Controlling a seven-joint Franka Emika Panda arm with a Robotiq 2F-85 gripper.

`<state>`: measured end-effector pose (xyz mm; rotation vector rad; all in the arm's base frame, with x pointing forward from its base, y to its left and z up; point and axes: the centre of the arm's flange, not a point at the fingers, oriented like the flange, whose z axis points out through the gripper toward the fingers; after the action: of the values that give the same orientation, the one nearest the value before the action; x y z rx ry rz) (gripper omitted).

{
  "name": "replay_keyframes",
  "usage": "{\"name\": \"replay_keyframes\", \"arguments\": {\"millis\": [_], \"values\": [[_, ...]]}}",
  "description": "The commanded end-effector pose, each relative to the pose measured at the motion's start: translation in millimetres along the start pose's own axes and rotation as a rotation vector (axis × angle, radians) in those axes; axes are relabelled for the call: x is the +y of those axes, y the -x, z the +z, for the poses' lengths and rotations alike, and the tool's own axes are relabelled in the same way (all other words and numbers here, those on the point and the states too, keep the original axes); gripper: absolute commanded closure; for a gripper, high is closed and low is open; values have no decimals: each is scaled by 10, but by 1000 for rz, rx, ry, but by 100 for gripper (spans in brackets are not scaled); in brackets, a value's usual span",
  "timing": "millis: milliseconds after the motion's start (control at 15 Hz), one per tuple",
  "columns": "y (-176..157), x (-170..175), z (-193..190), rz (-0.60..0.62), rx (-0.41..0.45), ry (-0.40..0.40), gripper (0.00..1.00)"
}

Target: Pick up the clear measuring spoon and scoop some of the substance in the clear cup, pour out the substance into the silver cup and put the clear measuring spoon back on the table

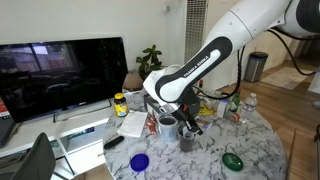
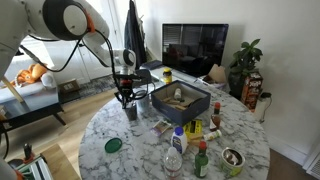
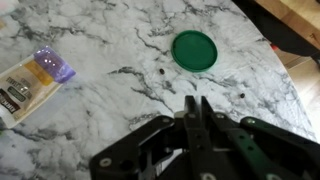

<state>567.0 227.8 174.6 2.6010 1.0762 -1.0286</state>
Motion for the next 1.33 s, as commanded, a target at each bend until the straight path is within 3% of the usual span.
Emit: {"name": "replay_keyframes", "arguments": {"millis": [0, 533, 933, 1267], "values": [[62, 105, 26, -48, 50, -102, 99], [270, 366, -22, -77, 160, -255, 99], [491, 491, -115, -86, 226, -318, 99], [928, 523, -309, -137, 295, -374, 99]]}}
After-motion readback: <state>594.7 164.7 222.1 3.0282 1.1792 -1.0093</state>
